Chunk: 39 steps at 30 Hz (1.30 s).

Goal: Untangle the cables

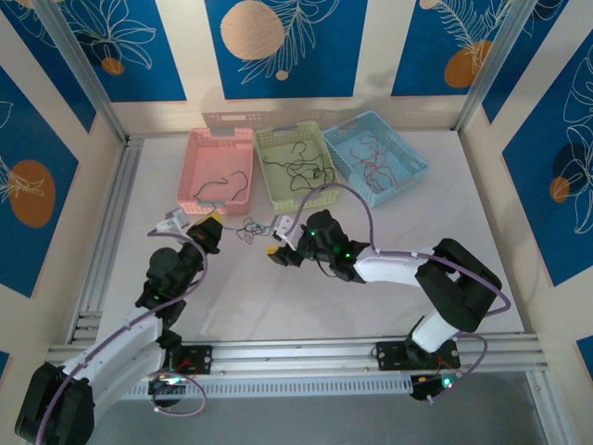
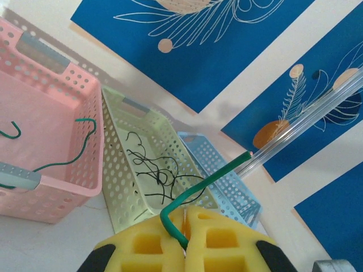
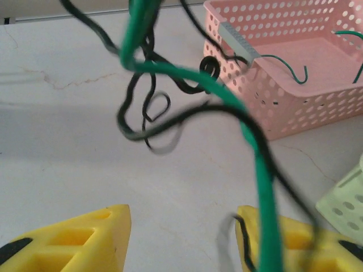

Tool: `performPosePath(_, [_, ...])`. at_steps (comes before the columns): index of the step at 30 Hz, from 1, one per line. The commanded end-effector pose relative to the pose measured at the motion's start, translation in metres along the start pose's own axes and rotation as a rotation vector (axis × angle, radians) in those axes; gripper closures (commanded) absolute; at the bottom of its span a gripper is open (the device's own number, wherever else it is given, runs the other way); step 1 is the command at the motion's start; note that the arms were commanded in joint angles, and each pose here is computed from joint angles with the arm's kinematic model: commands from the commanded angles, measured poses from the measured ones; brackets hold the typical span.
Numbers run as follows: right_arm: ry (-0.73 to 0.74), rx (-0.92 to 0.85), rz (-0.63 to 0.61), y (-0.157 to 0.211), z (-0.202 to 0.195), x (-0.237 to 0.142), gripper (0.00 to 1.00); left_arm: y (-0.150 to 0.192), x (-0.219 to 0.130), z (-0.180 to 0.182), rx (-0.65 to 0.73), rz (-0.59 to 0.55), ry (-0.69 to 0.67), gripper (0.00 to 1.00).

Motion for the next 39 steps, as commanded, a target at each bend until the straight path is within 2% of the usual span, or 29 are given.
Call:
performPosePath(1, [0.033, 0.023, -0.051, -0.010, -0.005, -0.012, 0.47, -0.009, 0.006, -0.011, 0.023, -0.005, 0.044, 1.00])
performPosePath(6, [0.045, 0.068, -0.130, -0.009, -0.015, -0.032, 0.51, -0.011, 0.007, -0.013, 0.042, -0.001, 0.048, 1.00])
performPosePath(13, [-0.033, 0.100, -0.169, -0.005, -0.022, -0.052, 0.56, -0.014, 0.004, -0.017, 0.073, 0.004, 0.049, 1.00])
performPosePath(15, [-0.064, 0.099, -0.186, -0.005, -0.022, -0.056, 0.60, -0.015, 0.003, -0.018, 0.090, 0.008, 0.045, 1.00])
performPosePath(20, [-0.106, 0.088, -0.198, -0.006, -0.019, -0.055, 0.61, -0.016, 0.002, -0.021, 0.114, 0.016, 0.051, 1.00])
performPosePath(27, [-0.132, 0.066, -0.214, -0.006, -0.013, -0.053, 0.53, -0.014, 0.004, -0.019, 0.129, 0.033, 0.044, 1.00])
performPosePath(31, [-0.135, 0.066, -0.206, -0.006, -0.012, -0.050, 0.52, -0.013, 0.004, -0.019, 0.137, 0.046, 0.047, 1.00])
performPosePath(35, [-0.135, 0.062, -0.206, -0.007, -0.012, -0.048, 0.55, -0.011, 0.004, -0.017, 0.137, 0.054, 0.049, 1.00])
performPosePath(39, [-0.146, 0.063, -0.205, -0.008, -0.012, -0.047, 0.64, -0.009, 0.005, -0.017, 0.141, 0.064, 0.054, 1.00])
Point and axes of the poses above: each hand's point on the last joint's axis, 136 mm out from that joint toward the fingers, its own x axis out along the fingers, its own z axis along the line the jaws close on, y = z × x, the point moved 10 cm from there along -x, back along the fingers, and after that the axes turned 5 degrees about -x, right-handed, at the moved point
